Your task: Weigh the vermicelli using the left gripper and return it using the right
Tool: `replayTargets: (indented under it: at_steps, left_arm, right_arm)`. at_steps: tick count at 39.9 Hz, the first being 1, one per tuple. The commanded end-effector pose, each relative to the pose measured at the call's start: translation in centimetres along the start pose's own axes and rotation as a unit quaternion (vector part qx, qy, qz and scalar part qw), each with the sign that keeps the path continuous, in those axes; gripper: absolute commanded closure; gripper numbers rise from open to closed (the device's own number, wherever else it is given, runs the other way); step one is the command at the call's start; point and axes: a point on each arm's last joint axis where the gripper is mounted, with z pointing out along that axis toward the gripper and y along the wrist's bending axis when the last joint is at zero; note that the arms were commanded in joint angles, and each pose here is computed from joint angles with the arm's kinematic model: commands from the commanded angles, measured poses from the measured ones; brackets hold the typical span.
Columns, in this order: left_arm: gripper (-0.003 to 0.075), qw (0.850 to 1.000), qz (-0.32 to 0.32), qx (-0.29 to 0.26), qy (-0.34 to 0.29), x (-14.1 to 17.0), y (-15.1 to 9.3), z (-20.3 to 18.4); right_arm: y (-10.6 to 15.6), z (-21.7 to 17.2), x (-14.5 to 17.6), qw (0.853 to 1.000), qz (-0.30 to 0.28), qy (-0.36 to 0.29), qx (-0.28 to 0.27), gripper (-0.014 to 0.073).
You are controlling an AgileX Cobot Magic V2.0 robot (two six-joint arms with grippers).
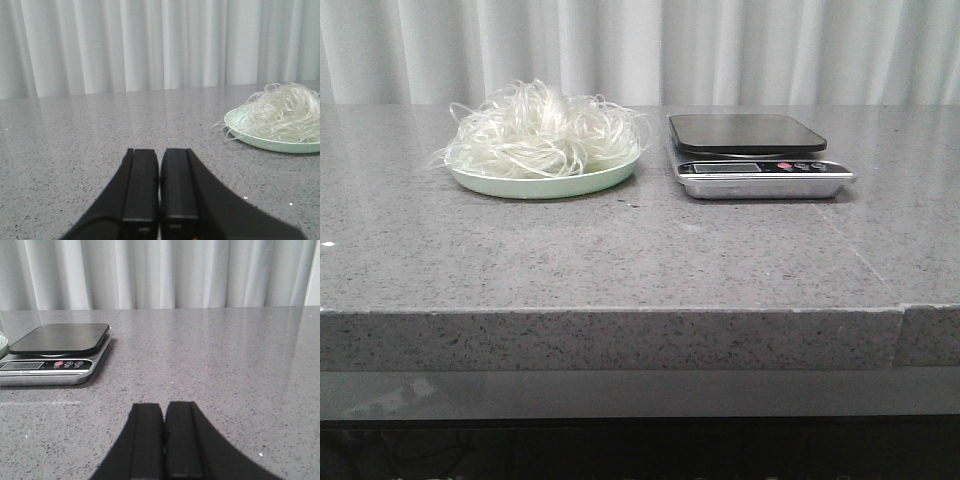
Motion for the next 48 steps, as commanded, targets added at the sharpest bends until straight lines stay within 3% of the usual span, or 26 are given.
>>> replayTargets:
  at_steps: [1,40,48]
  left_arm:
    - [0.0565,0.999,-0.008,0.001,-0.031,0.5,0.0,-0.1]
    - [0.0565,0.999,-0.008,0.001,-0.036,0.3,0.0,-0.1]
    - [0.0565,0.997,-0.012,-0.001,-0.078,-2.8,0.1,-0.5]
  right_arm:
    - [0.0,-0.2,-1.0,0.999,-0.004,-0.052,-0.001,0.0447]
    - [0.0,-0.2,-1.2,0.998,-0.004,-0.065,-0.001,0.0447]
    - [0.2,-0.7,-3.9,0.996,-0.004,-0.086,-0.004,0.0447]
